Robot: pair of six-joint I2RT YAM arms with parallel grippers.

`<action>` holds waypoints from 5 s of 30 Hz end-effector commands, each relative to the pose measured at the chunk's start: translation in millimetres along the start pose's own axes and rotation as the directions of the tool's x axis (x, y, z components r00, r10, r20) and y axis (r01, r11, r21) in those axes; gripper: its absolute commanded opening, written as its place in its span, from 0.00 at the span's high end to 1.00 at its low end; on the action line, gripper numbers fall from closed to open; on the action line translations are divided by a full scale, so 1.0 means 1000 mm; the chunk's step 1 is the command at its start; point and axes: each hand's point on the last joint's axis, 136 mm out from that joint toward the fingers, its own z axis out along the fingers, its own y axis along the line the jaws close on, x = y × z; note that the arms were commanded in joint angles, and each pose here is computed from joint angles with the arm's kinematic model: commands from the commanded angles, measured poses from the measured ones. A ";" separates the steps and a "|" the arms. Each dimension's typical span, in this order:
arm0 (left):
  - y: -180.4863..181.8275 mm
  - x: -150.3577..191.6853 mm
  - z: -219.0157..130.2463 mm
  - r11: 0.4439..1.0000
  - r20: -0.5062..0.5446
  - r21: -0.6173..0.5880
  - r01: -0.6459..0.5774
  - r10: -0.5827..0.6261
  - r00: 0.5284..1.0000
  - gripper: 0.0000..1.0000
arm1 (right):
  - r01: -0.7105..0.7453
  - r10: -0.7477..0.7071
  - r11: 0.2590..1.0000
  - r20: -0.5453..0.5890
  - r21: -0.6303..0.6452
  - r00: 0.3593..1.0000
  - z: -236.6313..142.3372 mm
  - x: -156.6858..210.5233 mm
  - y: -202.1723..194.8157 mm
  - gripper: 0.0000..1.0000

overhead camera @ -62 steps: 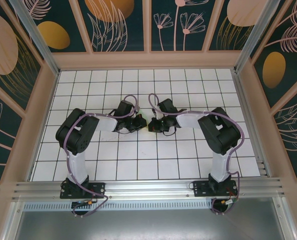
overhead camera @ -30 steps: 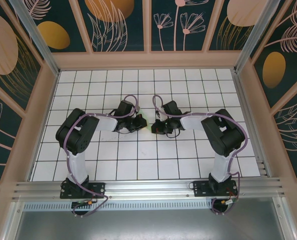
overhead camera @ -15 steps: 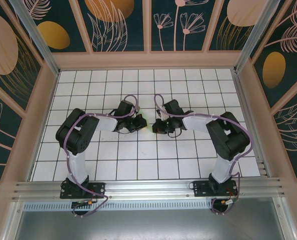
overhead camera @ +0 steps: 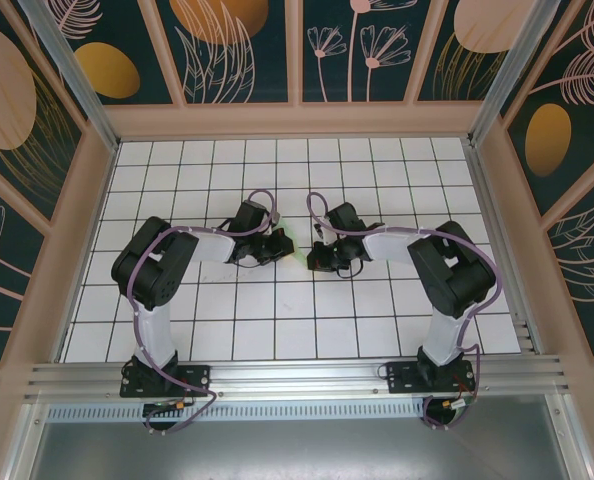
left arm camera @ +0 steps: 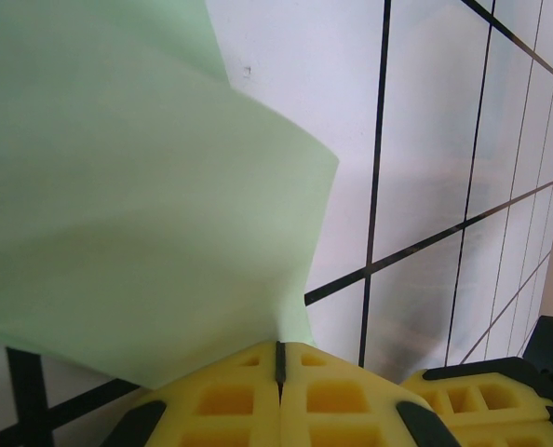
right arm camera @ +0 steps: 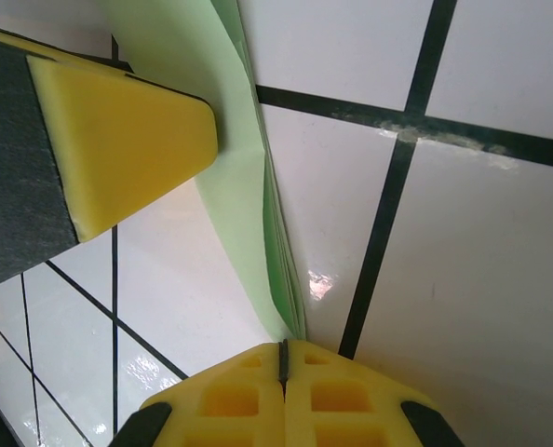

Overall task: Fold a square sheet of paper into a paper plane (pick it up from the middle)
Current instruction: Fold the wing for the fifth time at the center of the table, then move a paper plane to the center of the table.

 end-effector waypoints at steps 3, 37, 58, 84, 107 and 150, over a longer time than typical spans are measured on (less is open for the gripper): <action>0.074 0.009 0.007 0.966 0.023 -0.253 0.059 -0.055 0.998 0.92 | 0.035 -0.035 0.998 0.005 -0.055 0.999 -0.014 0.003 0.020 0.96; 0.071 -0.040 -0.018 0.968 0.112 -0.250 -0.005 0.034 0.993 0.90 | -0.130 0.154 0.980 -0.164 0.148 0.974 0.026 0.070 -0.071 0.99; 0.096 -0.088 -0.036 0.957 0.178 -0.291 -0.015 0.069 0.982 0.87 | -0.140 0.167 0.977 -0.167 0.162 0.972 0.026 0.074 -0.075 0.99; 0.004 -0.090 -0.092 0.997 0.314 -0.033 -0.077 0.083 0.946 0.82 | -0.157 0.174 0.982 -0.164 0.109 0.971 0.026 0.074 -0.068 0.99; -0.002 -0.060 -0.101 0.995 0.371 -0.103 0.013 0.026 0.928 0.47 | -0.017 0.012 1.000 0.284 0.015 0.959 -0.041 -0.057 0.017 0.55; -0.001 -0.008 -0.071 0.995 0.189 0.053 0.082 -0.091 0.978 0.39 | 0.254 -0.254 0.967 0.041 -0.005 0.966 0.034 -0.020 0.064 0.72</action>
